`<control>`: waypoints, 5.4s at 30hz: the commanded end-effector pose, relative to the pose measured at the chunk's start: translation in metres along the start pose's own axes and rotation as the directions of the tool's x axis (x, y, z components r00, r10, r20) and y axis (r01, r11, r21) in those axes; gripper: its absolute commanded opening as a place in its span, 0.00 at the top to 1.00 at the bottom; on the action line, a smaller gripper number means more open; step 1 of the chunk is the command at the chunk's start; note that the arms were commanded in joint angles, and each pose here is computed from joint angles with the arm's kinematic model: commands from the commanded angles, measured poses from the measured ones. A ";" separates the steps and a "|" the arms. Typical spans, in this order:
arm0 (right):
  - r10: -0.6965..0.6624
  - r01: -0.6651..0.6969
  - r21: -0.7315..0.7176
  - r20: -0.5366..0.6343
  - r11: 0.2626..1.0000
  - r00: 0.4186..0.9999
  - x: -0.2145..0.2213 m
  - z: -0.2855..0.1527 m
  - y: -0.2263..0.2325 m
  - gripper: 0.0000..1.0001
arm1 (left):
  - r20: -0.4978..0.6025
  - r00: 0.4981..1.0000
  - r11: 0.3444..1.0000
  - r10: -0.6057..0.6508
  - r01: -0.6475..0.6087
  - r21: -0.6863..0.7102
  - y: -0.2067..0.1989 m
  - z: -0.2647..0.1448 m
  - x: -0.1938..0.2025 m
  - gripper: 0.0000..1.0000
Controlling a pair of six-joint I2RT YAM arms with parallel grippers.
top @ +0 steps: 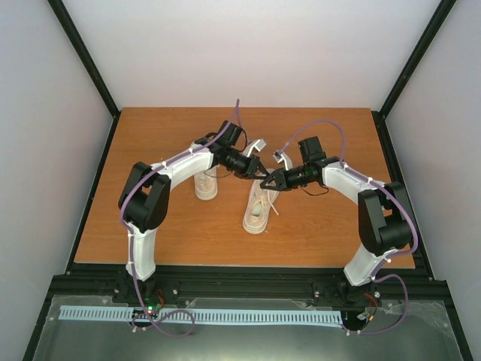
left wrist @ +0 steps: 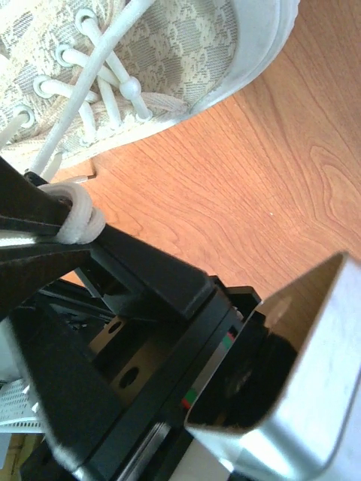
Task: Tie the shoes
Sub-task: Tie the shoelace on the shoe.
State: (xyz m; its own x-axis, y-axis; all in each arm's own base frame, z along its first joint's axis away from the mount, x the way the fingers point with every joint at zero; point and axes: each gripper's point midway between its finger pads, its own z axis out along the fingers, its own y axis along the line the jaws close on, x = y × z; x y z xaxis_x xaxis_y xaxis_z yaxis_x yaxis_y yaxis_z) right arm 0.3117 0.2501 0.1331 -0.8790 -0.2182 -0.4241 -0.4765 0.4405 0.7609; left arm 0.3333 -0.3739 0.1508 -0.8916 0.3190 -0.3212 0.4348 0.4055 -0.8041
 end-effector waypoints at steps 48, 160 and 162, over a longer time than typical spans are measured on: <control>0.287 -0.285 -0.137 -0.009 0.949 0.958 -0.004 -0.022 -0.004 0.97 | 0.148 0.949 0.944 0.280 -0.243 -0.225 -0.003 0.010 0.021 0.66; 0.484 -0.484 -0.025 0.046 0.875 0.874 0.027 -0.040 -0.058 0.97 | -0.004 0.874 0.814 0.486 -0.455 -0.361 0.017 0.029 0.004 0.48; 0.482 -0.481 -0.024 0.050 0.876 0.875 0.025 -0.039 -0.060 0.97 | -0.012 0.871 0.809 0.492 -0.462 -0.363 0.018 0.031 0.002 0.48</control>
State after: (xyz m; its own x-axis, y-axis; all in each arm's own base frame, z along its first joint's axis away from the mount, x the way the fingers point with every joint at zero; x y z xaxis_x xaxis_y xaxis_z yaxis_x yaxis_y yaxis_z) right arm 0.3154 0.1891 0.1080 -0.9979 0.0439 -0.0483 -0.0237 0.4454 0.8950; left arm 0.3270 -0.3858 0.1158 -0.6121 0.4542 -0.6474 0.7748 0.5085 -0.3757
